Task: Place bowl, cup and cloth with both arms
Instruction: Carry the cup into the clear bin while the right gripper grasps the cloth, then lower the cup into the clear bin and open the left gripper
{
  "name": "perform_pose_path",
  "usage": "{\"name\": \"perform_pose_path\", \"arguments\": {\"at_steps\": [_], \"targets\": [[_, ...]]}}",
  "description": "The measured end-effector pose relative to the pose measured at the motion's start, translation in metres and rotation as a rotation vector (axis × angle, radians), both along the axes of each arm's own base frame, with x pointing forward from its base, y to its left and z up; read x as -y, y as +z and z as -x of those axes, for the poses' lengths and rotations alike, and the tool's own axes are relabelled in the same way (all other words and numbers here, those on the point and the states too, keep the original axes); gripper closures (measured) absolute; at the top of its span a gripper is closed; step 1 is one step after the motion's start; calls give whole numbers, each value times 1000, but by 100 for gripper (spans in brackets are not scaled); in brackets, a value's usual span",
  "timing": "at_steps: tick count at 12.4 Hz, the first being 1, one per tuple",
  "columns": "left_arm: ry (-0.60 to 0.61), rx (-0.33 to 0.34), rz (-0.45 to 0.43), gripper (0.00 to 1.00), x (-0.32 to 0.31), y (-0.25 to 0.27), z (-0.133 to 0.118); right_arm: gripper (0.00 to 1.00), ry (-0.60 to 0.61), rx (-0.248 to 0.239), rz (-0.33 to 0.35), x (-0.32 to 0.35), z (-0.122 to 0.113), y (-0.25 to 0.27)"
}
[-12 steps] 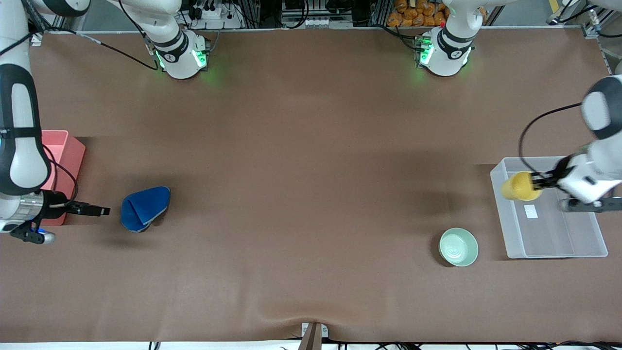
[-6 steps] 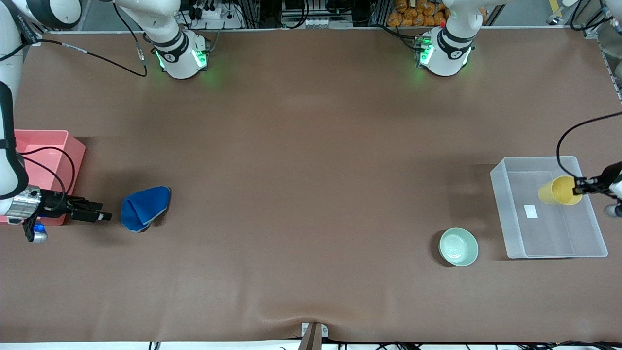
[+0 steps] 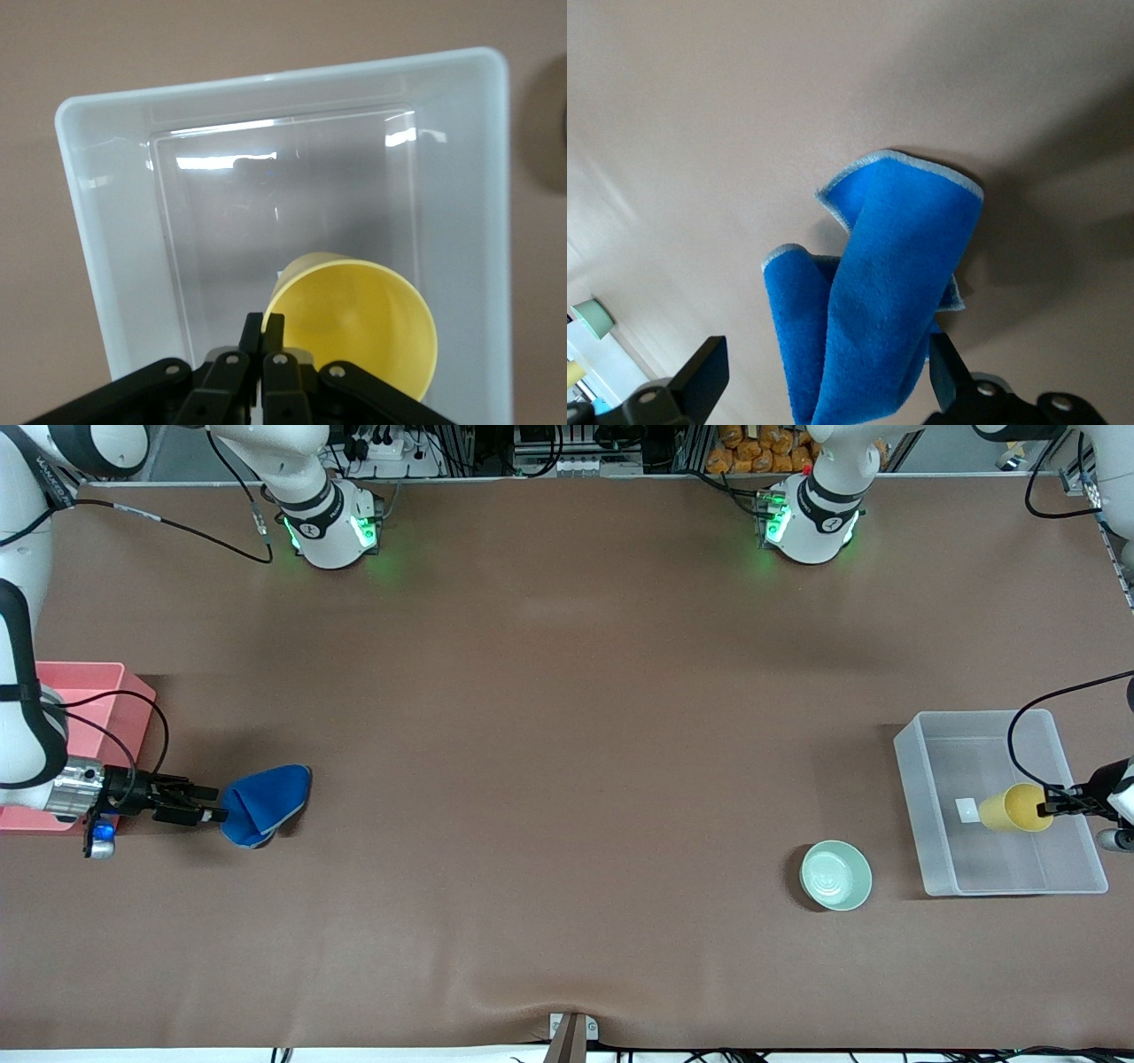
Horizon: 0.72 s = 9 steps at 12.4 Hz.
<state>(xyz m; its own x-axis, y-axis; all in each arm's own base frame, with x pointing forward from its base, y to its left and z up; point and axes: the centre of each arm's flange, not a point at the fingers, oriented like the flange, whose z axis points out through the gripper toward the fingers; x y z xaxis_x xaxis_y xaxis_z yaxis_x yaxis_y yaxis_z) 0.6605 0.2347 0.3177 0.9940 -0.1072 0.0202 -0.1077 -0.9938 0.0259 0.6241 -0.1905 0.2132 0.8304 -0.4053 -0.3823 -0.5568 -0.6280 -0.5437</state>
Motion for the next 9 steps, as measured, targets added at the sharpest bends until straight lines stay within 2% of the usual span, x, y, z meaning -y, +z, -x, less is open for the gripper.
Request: {"name": "perform_pose_path", "arguments": {"at_steps": [5,6,9], "targets": [[0,50,5,97,15,-33,-15,0,-3,-34,-17,-4,9,-18],[-3,63,-1,97,17,-38,-17,10,-8,-33,-22,-4,9,-18],[6,95,5,97,24,-49,-24,47,-30,-19,-41,-3,8,-17]]}}
